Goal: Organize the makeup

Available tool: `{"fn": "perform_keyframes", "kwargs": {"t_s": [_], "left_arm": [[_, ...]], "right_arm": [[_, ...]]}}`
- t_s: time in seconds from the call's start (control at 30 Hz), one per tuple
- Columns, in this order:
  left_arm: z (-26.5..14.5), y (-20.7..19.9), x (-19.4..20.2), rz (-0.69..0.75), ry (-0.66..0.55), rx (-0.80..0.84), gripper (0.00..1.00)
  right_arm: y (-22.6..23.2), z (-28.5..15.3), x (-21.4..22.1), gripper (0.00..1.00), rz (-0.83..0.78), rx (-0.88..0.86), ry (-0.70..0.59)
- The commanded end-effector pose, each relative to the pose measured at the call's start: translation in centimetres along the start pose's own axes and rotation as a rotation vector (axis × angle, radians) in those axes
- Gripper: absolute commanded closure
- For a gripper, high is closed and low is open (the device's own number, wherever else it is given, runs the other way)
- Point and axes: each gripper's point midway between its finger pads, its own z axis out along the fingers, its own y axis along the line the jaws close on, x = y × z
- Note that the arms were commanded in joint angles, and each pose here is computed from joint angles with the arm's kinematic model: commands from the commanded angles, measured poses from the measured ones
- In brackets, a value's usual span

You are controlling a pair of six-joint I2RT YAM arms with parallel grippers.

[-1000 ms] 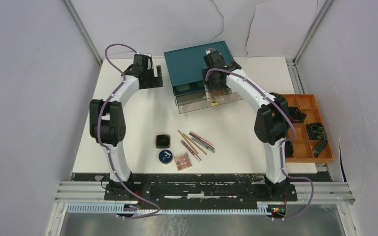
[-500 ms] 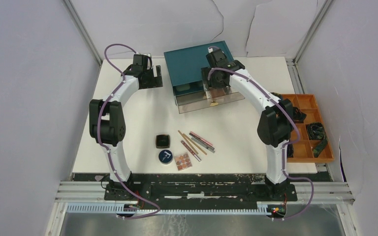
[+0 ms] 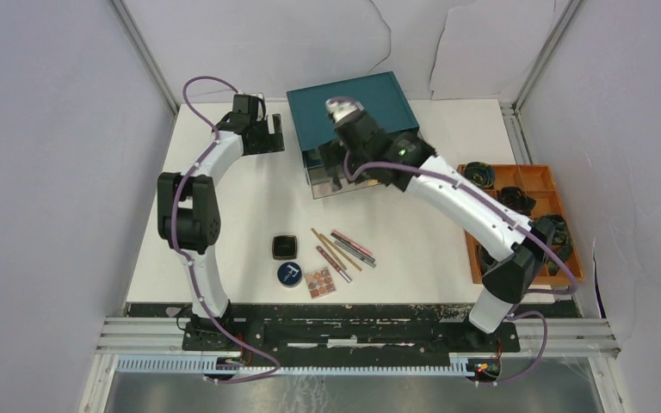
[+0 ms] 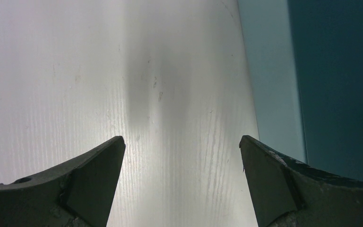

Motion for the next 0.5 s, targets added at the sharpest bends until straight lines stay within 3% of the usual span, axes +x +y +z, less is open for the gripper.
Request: {"fn": "perform_keyframes", "kwargs": {"t_s": [0.0,0.27,0.47], "left_arm": [[-0.3,0.2,-2.3,0.013,-0.054,-0.005,0.02],[0.0,0.4,-2.4,0.010,-0.054,-0.012,0.02],[0.1,0.6,-2.8,0.002,-0.059,-0.018,0.02]], "right_arm": [[5.1,-1.6,6.1,0.00,-0.085,-0.050,0.122],[12.0,-1.0,14.6,0.00,-0.120,-0.178,0.258],[14.8,-0.7,18.5,0.00,-0.175,-0.189,0.320]]}}
